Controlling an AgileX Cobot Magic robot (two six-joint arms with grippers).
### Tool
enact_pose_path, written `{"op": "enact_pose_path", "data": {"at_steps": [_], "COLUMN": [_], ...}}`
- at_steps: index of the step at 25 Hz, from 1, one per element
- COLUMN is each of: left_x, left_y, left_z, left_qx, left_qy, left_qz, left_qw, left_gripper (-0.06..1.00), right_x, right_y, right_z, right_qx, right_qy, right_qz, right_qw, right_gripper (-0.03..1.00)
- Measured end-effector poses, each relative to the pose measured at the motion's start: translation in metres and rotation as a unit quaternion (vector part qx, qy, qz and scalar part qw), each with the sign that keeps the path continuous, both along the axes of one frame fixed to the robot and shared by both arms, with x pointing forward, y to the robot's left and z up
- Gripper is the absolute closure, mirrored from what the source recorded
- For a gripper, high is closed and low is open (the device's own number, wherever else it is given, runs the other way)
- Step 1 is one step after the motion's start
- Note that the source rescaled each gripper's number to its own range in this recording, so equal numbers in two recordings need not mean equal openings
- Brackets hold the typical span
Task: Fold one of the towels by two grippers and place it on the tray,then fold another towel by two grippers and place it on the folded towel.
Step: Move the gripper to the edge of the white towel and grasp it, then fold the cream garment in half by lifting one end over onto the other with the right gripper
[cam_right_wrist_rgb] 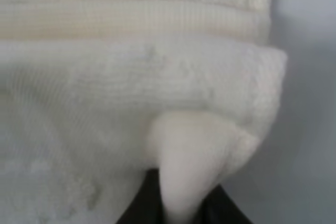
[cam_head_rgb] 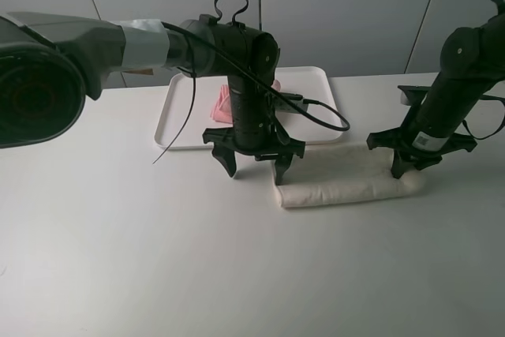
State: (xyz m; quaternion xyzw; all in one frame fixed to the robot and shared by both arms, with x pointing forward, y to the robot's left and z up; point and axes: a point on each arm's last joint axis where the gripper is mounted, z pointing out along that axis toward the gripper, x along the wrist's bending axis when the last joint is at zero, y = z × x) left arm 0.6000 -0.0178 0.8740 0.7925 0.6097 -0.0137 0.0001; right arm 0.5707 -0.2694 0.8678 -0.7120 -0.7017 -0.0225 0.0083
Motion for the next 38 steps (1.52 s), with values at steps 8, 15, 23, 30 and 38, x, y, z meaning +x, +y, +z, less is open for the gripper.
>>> {"op": "enact_pose_path", "data": {"at_steps": [8, 15, 23, 30, 38], "left_x": [0.000, 0.000, 0.000, 0.000, 0.000], "left_y": [0.000, 0.000, 0.000, 0.001, 0.001], "left_z": [0.000, 0.000, 0.000, 0.000, 0.000], "left_qx": [0.000, 0.000, 0.001, 0.005, 0.007], "left_qy": [0.000, 0.000, -0.001, -0.002, -0.001], "left_qz": [-0.001, -0.002, -0.004, -0.018, -0.024], "left_qw": [1.000, 1.000, 1.000, 1.000, 1.000], "left_gripper": [-0.06, -0.06, -0.06, -0.06, -0.05], "right_x": [0.000, -0.002, -0.009, -0.012, -0.011], "right_y": [0.001, 0.001, 0.006, 0.018, 0.042], "right_z": [0.000, 0.007, 0.046, 0.060, 0.072], "right_qx": [0.000, 0.002, 0.034, 0.118, 0.260], "right_qy": [0.002, 0.003, -0.019, -0.018, -0.018], "right_qz": [0.025, 0.048, 0.024, -0.007, -0.026], "right_qw": [1.000, 0.999, 0.999, 0.993, 0.965], "right_gripper": [0.90, 0.90, 0.90, 0.90, 0.90]}}
